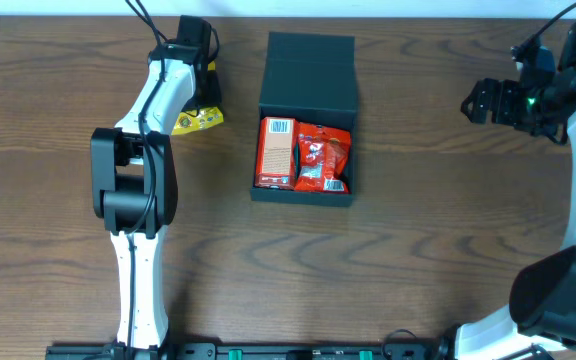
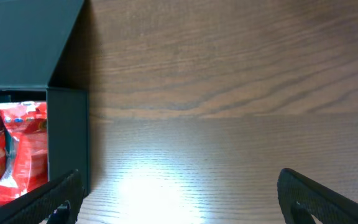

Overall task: Pack container
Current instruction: 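Carry the yellow pouch over the black box and lower it in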

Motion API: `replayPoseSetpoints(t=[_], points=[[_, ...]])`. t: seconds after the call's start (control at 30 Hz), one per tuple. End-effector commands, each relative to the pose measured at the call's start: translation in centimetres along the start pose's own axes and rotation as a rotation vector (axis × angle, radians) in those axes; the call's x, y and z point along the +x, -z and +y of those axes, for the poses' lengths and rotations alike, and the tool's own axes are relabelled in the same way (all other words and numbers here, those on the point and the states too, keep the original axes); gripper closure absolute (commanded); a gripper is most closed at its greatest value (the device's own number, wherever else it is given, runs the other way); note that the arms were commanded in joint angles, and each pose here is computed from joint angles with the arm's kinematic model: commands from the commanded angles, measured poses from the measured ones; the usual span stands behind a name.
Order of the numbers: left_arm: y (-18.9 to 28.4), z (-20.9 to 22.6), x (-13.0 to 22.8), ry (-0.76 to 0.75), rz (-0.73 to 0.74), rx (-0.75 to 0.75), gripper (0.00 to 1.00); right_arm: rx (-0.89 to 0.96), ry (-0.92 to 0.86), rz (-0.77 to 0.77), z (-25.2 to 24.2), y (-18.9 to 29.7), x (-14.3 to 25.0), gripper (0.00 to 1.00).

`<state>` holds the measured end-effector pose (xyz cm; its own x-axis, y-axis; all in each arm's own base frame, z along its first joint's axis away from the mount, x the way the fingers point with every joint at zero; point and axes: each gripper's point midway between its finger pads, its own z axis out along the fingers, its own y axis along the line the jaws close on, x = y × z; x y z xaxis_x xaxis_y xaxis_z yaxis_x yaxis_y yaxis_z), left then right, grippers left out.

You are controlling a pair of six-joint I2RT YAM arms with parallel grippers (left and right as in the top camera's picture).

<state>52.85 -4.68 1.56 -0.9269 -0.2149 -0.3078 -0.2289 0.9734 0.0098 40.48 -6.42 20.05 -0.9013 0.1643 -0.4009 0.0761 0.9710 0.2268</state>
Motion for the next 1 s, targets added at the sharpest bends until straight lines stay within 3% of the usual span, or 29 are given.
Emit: replayPoseSetpoints(t=[0.0,0.07,0.2,0.5,0.7,0.97], points=[[-0.5,0.1,1.2,0.046,0.055,-0.005,0.75,0.007,0.035,0.000,-0.4,-0.2,0.0,0.01],[0.8,-0.1,0.7,0.047,0.047,0.004,0.85,0.014,0.046,-0.012,-0.5,-0.2,-0.3,0.01],[5.4,-0.7,-1.2,0.073,-0.007,0.029,0.94,0.049,0.058,-0.055,-1.2,-0.2,-1.4,0.01],[18.6,-5.6,-1.9,-0.012,-0.201,0.129,0.94,0.098,0.037,-0.135,-3.4,0.5,-3.2,0.01],[23.1,-14.2,3.8,-0.150,-0.203,0.232,0.94,0.138,-0.059,-0.173,-6.9,1.6,-3.5,0.01],[20.0,-20.1,13.2,-0.188,-0.053,0.131,0.94,0.190,-0.208,-0.232,-11.8,3.1,-3.5,0.01]])
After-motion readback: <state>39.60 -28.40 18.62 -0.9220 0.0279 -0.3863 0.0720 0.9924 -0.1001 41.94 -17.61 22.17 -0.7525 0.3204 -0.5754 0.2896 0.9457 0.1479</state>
